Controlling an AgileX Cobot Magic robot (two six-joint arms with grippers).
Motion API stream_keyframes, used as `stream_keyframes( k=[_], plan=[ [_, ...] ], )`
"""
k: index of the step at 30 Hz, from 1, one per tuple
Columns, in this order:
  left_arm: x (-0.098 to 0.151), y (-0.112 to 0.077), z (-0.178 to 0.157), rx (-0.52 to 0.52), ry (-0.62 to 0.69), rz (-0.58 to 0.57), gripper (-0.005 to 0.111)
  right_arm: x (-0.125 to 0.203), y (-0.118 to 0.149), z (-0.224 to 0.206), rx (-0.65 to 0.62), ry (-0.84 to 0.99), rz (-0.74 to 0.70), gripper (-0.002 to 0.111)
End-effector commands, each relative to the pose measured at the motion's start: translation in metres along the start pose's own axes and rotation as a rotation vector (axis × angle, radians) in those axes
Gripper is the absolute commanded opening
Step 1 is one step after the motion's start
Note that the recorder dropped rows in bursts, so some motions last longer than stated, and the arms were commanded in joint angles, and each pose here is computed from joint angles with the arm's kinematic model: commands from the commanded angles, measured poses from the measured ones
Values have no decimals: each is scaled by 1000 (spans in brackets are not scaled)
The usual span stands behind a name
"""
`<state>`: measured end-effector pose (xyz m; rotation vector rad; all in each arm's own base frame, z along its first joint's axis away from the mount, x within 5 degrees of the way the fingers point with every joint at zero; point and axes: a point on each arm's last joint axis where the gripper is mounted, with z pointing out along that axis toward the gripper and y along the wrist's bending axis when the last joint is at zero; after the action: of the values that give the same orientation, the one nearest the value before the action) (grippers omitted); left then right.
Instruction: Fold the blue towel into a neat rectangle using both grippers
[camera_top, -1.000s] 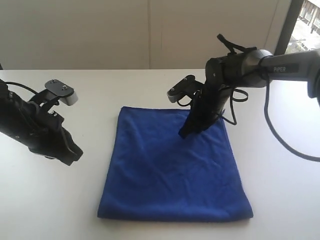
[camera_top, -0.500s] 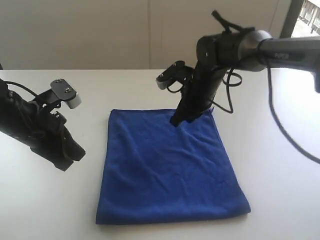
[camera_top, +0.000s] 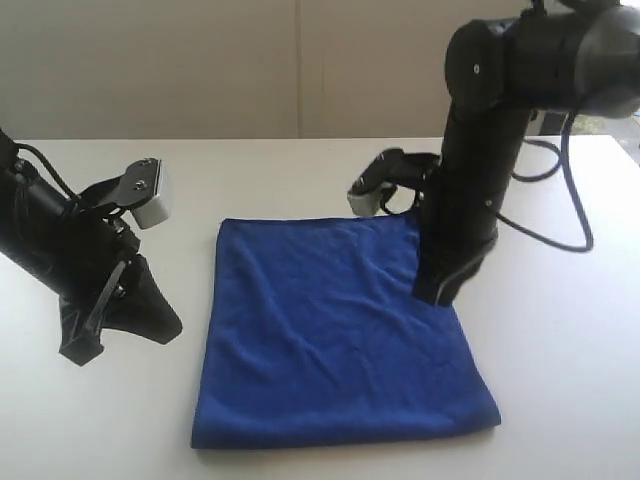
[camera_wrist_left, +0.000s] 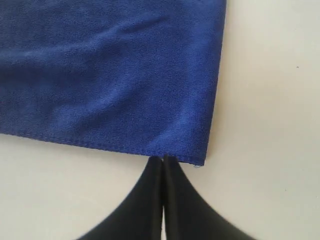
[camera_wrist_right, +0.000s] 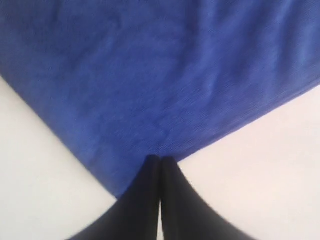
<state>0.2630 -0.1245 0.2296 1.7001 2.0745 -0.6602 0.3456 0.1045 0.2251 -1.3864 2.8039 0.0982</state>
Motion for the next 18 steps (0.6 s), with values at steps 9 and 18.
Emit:
stream_keyframes(
  k=[9,18],
  plan=[
    [8,-25,22,115,-187,211,63,48,29,54,-171,205,-10,5],
    [11,-47,72,87,9,195,65,44,29,59,-156,128,-70,50]
  ],
)
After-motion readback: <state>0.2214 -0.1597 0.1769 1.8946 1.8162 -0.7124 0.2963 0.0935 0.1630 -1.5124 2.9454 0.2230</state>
